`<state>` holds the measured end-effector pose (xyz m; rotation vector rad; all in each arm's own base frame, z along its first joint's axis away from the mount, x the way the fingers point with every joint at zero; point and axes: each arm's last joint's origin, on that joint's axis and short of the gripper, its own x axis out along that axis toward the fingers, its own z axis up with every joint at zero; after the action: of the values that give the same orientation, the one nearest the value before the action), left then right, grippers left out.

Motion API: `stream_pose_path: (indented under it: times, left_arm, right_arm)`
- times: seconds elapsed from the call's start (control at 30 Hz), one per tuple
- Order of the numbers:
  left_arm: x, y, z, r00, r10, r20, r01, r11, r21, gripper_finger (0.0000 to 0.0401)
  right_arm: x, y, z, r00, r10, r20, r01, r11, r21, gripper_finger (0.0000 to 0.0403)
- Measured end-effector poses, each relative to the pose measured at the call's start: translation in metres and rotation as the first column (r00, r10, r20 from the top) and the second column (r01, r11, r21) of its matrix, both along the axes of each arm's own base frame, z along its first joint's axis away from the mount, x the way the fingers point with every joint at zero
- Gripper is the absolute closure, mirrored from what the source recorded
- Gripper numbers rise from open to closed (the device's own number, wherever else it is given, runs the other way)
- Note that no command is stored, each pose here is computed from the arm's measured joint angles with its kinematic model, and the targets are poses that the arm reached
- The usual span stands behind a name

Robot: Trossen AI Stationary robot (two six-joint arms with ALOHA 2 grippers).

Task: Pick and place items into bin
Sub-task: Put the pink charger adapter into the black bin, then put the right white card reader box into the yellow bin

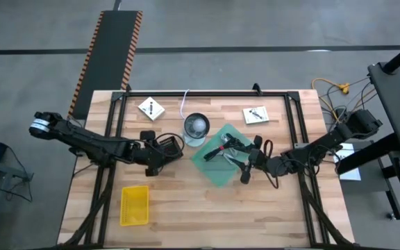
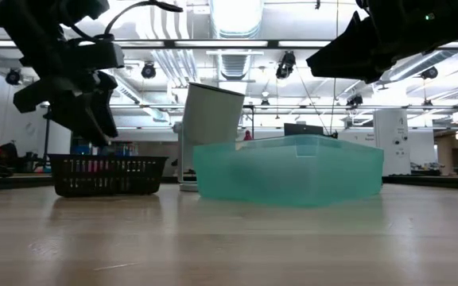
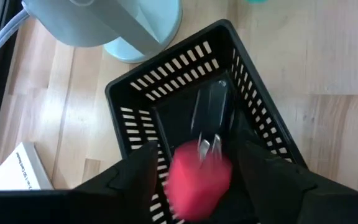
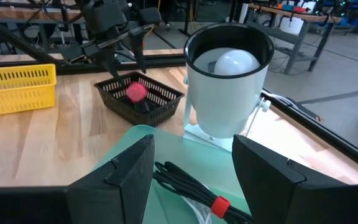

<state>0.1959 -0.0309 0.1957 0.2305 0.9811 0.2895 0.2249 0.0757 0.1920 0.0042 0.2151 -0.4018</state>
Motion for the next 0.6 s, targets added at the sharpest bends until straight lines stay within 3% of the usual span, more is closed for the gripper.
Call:
stream_pose_path:
  times: [0.33, 0.6]
  left_arm:
    - [-0.002, 0.003, 0.008, 0.999, 0.011, 0.050, -0.017, 0.994, 0.105, 0.0177]
    - [-0.004, 0.003, 0.033, 0.969, -0.149, 0.195, 0.121, 0.981, 0.151, 0.0176]
  right_arm:
    - [0.000, 0.000, 0.000, 1.000, -0.014, 0.002, 0.014, 1.000, -0.004, 0.0202]
    - [-0.002, -0.005, 0.001, 0.984, -0.177, 0.011, 0.178, 0.980, -0.087, 0.0202]
